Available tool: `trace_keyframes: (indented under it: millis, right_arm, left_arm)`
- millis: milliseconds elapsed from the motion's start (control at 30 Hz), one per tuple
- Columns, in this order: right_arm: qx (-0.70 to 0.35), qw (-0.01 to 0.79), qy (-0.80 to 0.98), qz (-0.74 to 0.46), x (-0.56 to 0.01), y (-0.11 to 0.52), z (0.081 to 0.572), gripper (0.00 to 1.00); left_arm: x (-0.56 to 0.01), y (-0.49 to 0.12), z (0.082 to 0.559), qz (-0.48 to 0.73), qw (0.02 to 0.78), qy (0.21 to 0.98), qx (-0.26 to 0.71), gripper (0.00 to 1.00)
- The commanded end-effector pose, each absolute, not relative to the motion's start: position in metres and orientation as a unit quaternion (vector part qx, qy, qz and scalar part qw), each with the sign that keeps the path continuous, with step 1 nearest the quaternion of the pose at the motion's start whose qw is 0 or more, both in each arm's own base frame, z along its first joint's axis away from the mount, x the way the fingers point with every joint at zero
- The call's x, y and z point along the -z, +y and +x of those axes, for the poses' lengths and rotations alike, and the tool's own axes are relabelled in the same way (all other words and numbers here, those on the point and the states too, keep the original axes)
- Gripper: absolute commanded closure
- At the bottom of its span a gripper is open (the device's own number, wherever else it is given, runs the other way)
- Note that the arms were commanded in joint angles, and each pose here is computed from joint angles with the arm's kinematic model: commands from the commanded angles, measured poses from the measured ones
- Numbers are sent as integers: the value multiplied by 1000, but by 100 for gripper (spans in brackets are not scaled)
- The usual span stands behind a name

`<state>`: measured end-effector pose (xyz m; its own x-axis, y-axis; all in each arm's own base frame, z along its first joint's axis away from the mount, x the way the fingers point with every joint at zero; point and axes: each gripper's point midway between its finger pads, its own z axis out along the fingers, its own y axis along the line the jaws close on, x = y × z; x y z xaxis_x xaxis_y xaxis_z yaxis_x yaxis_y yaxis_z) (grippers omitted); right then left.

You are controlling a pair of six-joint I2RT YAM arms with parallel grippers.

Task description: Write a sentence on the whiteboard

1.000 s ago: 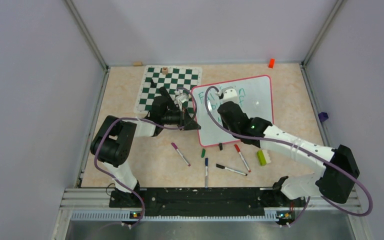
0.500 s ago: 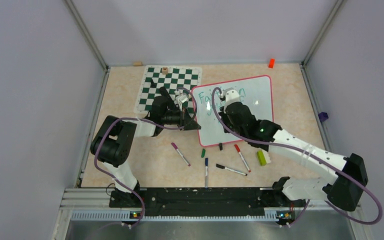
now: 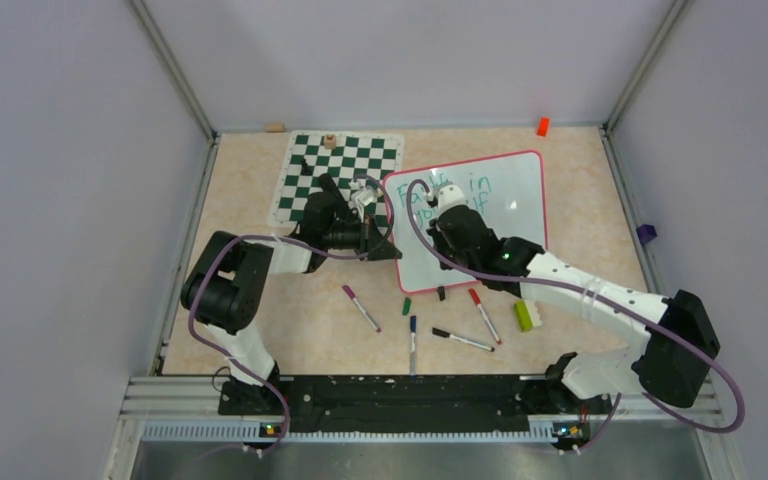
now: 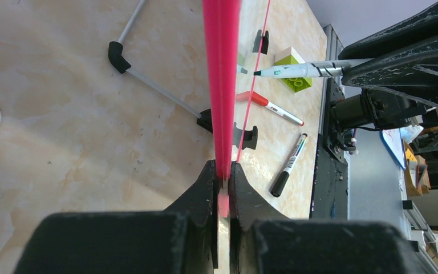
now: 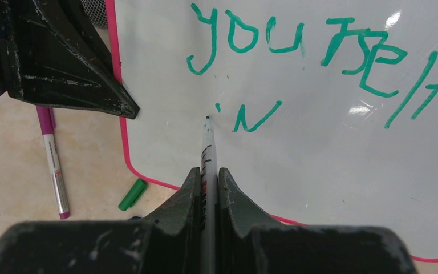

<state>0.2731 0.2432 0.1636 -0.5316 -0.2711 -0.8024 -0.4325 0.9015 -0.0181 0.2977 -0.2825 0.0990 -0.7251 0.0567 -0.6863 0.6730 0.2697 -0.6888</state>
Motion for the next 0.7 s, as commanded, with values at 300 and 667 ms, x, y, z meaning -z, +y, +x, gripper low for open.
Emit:
trace_keyframes:
  millis: [300,667]
  right_arm:
    - [-78,474,859,-177,-178,240,289,100]
    - [-71,467,864,-177,-170,239,289,100]
  left_arm:
    - [-104,-283,297,251,292,742,549,100]
    - [-105,-283,298,252,294,741,549,100]
